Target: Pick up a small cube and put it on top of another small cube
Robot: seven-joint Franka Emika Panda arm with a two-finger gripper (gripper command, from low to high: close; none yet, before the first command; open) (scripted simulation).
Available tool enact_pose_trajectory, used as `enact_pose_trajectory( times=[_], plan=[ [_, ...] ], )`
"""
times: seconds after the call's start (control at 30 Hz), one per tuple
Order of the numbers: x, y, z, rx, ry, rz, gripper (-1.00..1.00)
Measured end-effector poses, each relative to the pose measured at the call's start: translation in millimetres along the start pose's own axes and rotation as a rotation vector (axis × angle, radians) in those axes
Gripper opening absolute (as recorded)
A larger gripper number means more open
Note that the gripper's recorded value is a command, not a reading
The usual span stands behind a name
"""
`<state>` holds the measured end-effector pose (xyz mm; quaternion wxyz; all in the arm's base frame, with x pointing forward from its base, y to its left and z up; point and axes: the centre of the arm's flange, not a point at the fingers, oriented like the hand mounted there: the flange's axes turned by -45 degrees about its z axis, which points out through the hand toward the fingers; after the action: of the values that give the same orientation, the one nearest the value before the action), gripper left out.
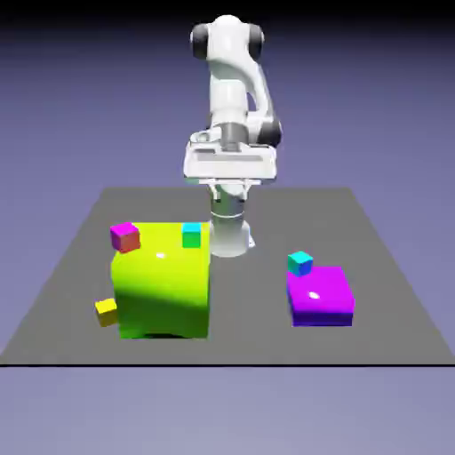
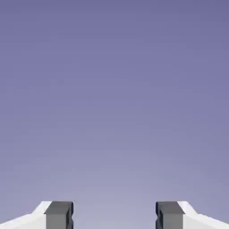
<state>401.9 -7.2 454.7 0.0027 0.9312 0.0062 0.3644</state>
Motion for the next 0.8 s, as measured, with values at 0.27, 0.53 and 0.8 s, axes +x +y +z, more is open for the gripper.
enact_pose_trajectory(
  times=[0.27, 0.53, 0.8],
  plan=[
    [24, 89, 74, -0.033, -0.327, 0.265, 0.00],
    [13, 188, 138, -0.040, -0.626, 0.530, 0.00],
    [-22, 276, 191, -0.013, -0.895, 0.763, 0.00]
  ],
)
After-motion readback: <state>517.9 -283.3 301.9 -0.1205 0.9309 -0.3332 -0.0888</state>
